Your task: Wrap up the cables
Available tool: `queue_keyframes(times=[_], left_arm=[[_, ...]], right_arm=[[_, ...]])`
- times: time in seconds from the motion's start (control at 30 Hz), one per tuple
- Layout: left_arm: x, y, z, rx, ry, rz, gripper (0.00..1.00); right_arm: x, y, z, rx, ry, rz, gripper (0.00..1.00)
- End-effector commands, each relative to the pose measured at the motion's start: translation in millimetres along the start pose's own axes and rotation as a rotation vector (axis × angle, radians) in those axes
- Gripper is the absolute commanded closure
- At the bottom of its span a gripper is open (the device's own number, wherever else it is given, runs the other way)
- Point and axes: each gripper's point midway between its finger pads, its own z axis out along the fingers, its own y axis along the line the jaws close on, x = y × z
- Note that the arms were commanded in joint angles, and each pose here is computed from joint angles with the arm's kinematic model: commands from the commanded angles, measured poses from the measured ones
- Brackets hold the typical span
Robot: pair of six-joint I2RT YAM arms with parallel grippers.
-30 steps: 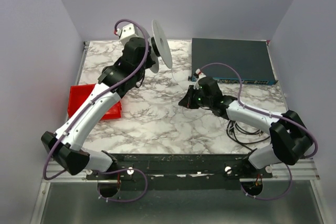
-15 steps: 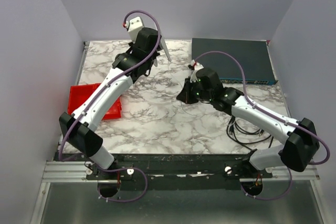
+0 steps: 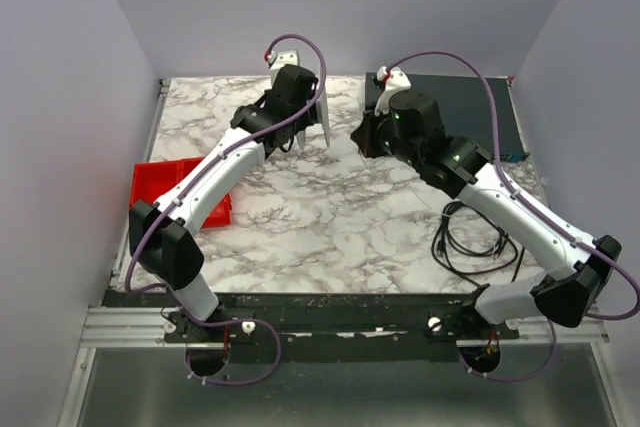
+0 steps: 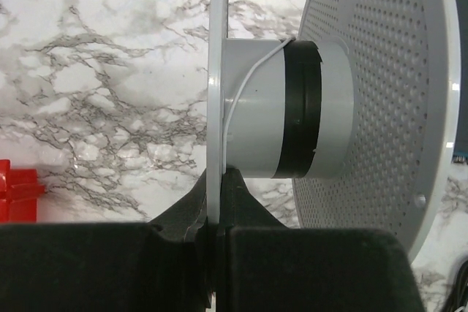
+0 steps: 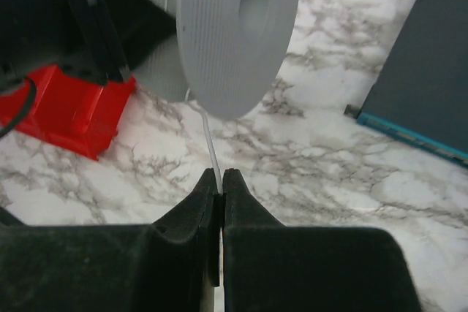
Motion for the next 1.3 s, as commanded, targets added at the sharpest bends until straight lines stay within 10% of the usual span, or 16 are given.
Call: queue_keyframes(times=[0.0,0.47,1.27], left_arm=[[-2.0,-25.2,-23.7,0.152,0.009,0.058,1.0],[33.0,-37.7,-71.5,0.288,0.049,0.274,1.0],[32.2,-53.1,-158.8,0.696,-0.027,0.422,1.0]], right_arm=[[-28.8,-19.8,-1.1,0.138,-0.054,-0.116,0.99],[-96.5,-40.3,26.6,0.258,-0.164,-0.192,0.99],[-42.7,-99.9,63.9,0.126,-0.069,-0.011,0.9]])
